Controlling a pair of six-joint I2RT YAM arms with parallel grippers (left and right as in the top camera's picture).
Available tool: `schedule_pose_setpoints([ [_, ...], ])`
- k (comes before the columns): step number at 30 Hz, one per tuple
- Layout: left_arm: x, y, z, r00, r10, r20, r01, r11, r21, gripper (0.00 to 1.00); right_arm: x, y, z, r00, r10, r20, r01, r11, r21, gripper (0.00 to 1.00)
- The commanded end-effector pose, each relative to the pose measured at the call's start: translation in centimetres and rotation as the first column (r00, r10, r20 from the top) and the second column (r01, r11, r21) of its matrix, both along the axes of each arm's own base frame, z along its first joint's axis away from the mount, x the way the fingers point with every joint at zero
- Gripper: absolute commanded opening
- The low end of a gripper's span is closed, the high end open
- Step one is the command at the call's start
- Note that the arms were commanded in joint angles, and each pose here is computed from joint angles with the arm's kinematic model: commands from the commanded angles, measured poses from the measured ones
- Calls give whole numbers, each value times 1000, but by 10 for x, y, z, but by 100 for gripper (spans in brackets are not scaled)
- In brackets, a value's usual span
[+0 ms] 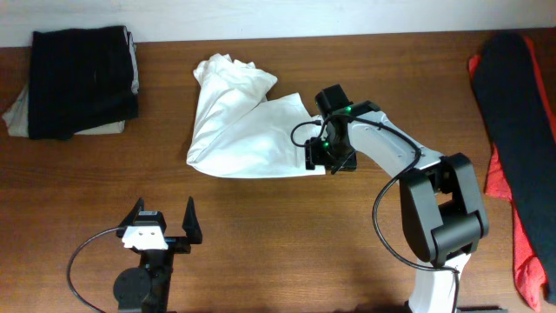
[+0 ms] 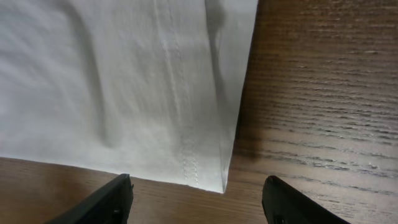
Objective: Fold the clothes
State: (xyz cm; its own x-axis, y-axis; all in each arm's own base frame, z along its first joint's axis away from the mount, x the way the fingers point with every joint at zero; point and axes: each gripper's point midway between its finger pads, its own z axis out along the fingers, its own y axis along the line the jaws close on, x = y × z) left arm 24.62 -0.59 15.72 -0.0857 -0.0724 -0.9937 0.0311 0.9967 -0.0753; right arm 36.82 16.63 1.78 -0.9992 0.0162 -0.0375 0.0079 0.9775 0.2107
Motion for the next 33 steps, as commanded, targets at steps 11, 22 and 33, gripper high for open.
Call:
schedule_pose_setpoints([
  [11, 0, -1, -2, 1000, -5, 0, 5, 1000, 8, 99, -7, -10, -30, 997, -54, -46, 51, 996, -77, 47],
  [22, 0, -1, -2, 1000, -5, 0, 5, 1000, 8, 99, -12, -3, -31, 999, -34, -31, 30, 991, -134, 4],
  [33, 0, -1, -2, 1000, -5, 0, 5, 1000, 8, 99, -5, -119, 148, 944, -245, 220, 299, 918, -261, 4],
])
